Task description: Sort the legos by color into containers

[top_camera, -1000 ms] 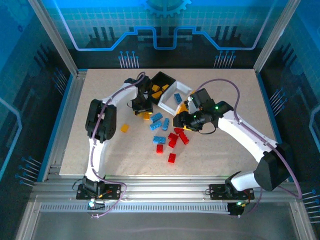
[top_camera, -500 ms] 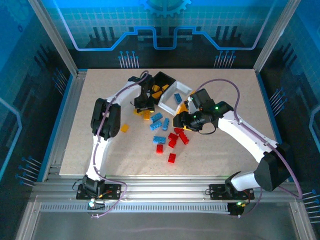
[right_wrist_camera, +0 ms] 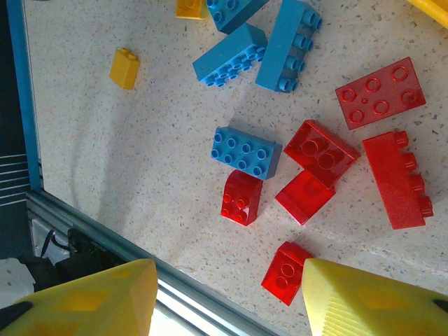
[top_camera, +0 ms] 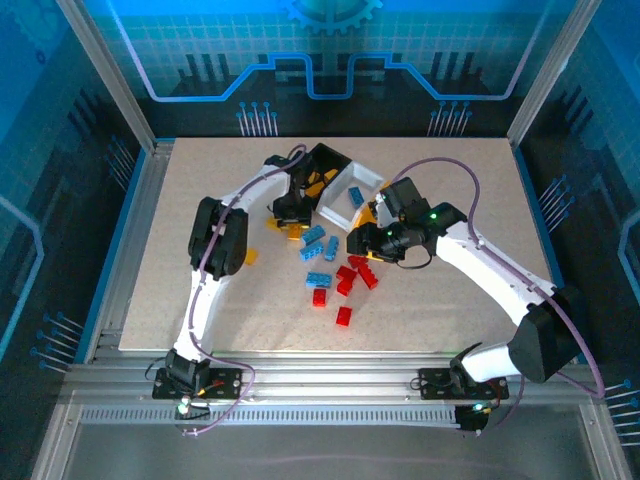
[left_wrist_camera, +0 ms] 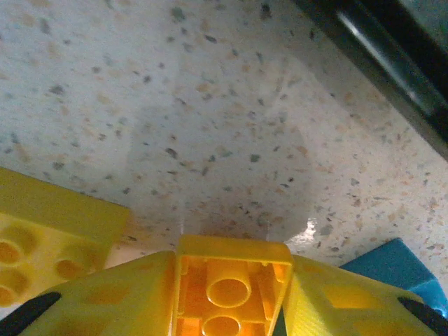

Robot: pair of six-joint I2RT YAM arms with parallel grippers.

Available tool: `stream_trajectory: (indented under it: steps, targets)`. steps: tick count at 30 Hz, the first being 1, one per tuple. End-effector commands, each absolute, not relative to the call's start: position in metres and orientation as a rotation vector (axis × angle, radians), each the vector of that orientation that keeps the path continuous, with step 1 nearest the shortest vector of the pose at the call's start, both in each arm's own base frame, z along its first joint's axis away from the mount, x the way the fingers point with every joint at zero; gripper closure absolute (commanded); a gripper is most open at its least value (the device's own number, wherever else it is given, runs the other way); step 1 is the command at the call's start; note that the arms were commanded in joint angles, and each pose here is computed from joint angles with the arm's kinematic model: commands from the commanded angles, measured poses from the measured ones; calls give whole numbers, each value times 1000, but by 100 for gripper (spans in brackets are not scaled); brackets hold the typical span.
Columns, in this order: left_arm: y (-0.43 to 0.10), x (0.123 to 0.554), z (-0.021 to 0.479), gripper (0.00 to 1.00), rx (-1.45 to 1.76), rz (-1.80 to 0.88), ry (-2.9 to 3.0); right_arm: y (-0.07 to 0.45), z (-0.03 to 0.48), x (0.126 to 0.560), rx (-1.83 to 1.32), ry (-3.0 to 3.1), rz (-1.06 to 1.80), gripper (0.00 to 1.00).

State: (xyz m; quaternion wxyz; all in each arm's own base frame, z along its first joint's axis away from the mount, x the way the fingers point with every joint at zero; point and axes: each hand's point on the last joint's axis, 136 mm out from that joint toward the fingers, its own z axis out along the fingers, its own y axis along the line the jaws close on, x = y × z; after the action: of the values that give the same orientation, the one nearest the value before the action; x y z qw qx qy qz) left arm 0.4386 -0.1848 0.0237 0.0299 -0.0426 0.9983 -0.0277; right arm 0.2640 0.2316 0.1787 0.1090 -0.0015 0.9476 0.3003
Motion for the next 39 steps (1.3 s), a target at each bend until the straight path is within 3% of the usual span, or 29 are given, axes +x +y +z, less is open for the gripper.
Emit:
stream_trajectory:
  steps: [1,9,13,19,27,34,39]
  targets:
    - [-188,420,9,57,-100,-15,3138,234,177,261,-7,2796,886,41]
    - [-183,412,0,62,-98,43,3161,231,176,257,-9,2795,882,41]
    - [-180,412,1,71,-113,51,3159,229,177,257,-10,2791,879,41]
    - [-175,418,29,72,-219,-43,3108,226,179,257,-15,2785,878,41]
    - [-164,441,91,71,-481,-428,2954,226,180,260,-23,2781,891,41]
    - [-211,501,140,70,-630,-974,2673,227,180,261,-23,2781,898,41]
    - [-233,543,147,70,-667,-1068,2594,223,181,258,-17,2775,888,41]
